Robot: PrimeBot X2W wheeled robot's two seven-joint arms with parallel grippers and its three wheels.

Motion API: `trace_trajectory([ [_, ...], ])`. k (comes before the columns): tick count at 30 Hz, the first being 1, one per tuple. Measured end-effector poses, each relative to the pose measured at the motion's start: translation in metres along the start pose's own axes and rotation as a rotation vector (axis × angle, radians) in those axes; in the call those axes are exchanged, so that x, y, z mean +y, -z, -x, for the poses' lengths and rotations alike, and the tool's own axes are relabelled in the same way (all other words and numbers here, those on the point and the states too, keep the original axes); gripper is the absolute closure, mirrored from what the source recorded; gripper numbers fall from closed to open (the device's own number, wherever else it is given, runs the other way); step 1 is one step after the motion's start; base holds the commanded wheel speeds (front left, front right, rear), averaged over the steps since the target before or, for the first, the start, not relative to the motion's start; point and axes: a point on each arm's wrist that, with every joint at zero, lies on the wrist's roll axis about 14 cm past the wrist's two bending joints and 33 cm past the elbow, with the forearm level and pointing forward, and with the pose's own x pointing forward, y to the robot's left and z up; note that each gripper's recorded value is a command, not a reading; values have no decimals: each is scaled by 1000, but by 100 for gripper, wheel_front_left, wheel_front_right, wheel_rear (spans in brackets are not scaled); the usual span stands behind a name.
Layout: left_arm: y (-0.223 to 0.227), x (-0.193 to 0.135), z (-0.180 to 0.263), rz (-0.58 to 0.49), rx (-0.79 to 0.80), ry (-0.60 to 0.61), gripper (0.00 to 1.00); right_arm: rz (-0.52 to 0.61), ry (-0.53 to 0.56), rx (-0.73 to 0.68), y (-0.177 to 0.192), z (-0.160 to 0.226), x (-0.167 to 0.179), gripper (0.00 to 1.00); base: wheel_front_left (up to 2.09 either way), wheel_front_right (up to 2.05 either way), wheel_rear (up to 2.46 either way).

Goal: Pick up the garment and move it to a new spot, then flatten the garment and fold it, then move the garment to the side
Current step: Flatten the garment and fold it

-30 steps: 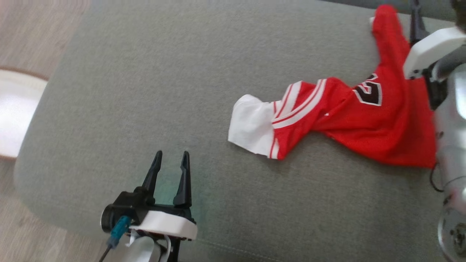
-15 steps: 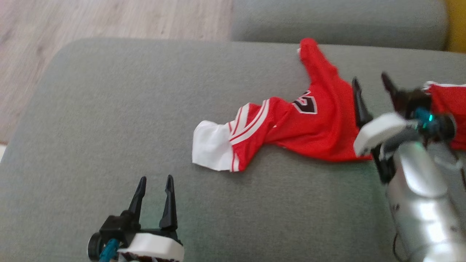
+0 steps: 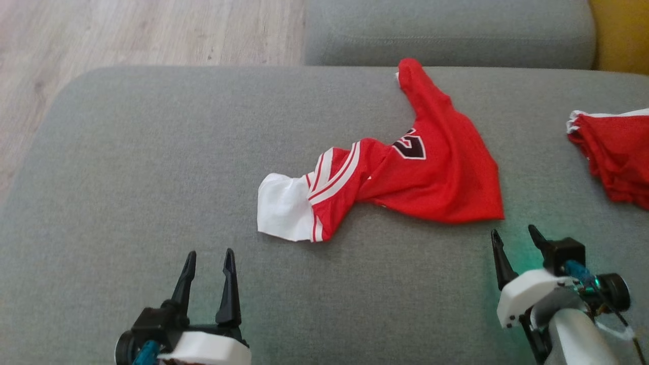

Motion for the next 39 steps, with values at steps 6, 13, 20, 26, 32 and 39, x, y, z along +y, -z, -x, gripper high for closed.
trace_trajectory([
  [6,9,11,-1,0,32,-35,0,45,-14,42,1,-20,3,0,0,0,0],
  [13,8,23,-6,-6,36,-69,0,54,-19,86,4,-49,4,0,0,0,0],
  [20,13,24,-5,-9,51,-73,0,47,18,33,-9,-58,-8,73,0,0,0],
  [26,13,12,-10,-13,52,-30,0,69,60,-3,-17,-49,-25,100,0,0,0],
  [32,12,0,-14,-15,46,11,0,126,110,-74,-39,-38,-45,100,0,0,0],
  [39,14,-7,-17,-7,53,30,0,176,96,31,10,-7,-41,100,0,0,0],
])
